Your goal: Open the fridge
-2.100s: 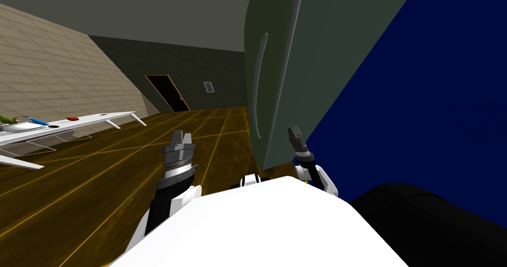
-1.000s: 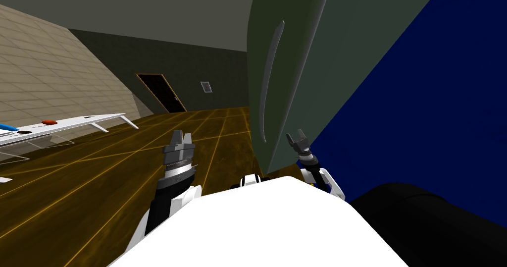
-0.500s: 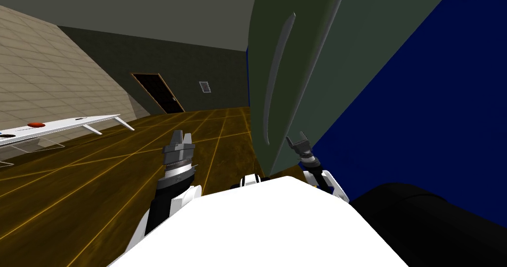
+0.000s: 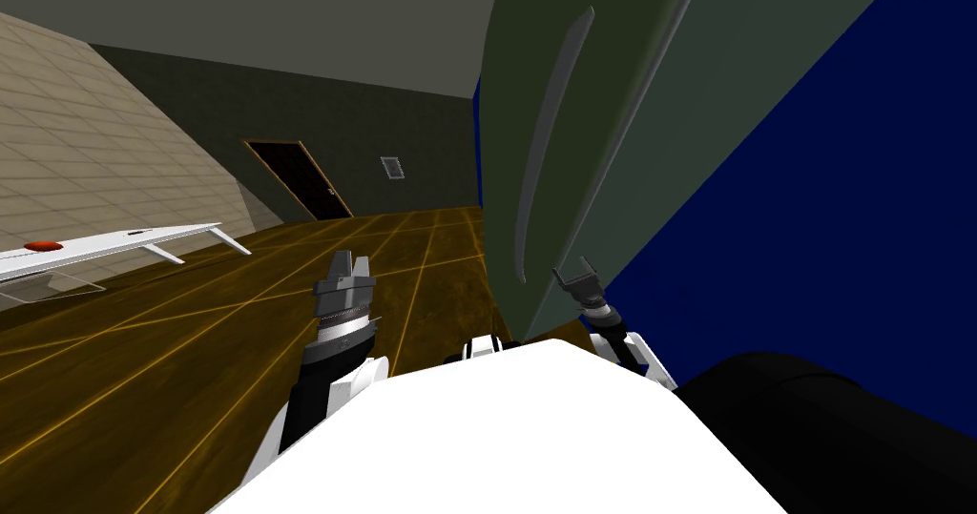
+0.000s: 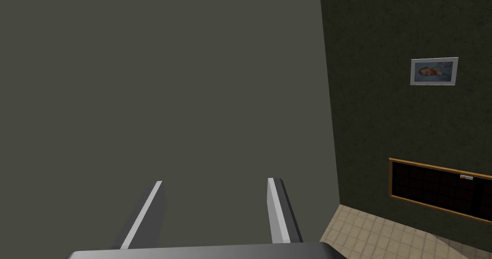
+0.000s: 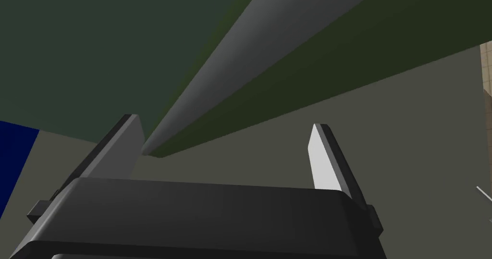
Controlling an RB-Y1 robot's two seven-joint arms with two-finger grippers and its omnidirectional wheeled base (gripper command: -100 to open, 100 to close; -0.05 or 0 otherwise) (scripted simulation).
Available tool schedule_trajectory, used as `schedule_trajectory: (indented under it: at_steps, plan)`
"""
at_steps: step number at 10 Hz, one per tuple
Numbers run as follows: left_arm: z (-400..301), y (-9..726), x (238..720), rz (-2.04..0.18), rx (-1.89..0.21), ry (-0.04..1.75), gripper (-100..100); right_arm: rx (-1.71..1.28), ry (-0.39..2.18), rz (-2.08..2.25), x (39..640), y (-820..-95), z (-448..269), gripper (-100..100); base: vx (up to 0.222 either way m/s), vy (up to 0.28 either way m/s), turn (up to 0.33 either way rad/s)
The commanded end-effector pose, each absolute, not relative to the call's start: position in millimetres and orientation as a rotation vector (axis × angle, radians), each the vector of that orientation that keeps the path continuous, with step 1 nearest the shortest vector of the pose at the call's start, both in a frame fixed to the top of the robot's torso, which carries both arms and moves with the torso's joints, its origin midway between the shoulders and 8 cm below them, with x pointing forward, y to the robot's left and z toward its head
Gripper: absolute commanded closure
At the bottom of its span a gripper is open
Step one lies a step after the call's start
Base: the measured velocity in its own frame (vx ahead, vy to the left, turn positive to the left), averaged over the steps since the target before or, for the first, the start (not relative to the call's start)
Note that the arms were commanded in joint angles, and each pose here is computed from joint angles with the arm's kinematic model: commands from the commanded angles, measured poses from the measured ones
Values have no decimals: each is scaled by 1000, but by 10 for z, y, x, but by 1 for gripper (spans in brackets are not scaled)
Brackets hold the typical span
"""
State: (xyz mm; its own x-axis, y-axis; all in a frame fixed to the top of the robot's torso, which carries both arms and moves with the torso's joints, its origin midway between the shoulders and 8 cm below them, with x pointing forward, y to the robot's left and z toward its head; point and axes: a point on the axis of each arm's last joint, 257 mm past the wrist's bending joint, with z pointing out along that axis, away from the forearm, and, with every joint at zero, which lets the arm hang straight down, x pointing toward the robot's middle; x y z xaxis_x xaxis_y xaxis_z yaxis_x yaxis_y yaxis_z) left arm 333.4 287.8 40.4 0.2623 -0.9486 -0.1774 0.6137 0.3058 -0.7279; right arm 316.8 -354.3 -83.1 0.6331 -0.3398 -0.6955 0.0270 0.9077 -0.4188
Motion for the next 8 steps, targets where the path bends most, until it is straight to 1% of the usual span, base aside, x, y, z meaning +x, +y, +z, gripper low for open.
schedule_trajectory:
  at_steps: [1, 8]
  plan:
    - [404, 2878, 3334, -1144, -593, 676, 0, -446, 868, -298, 3143, -3592, -943, -100, 51, 55, -41]
    - [404, 2878, 3334, -1144, -593, 676, 0, -589, 886, -503, 3031, -3740, -1319, -100, 59, 59, -36]
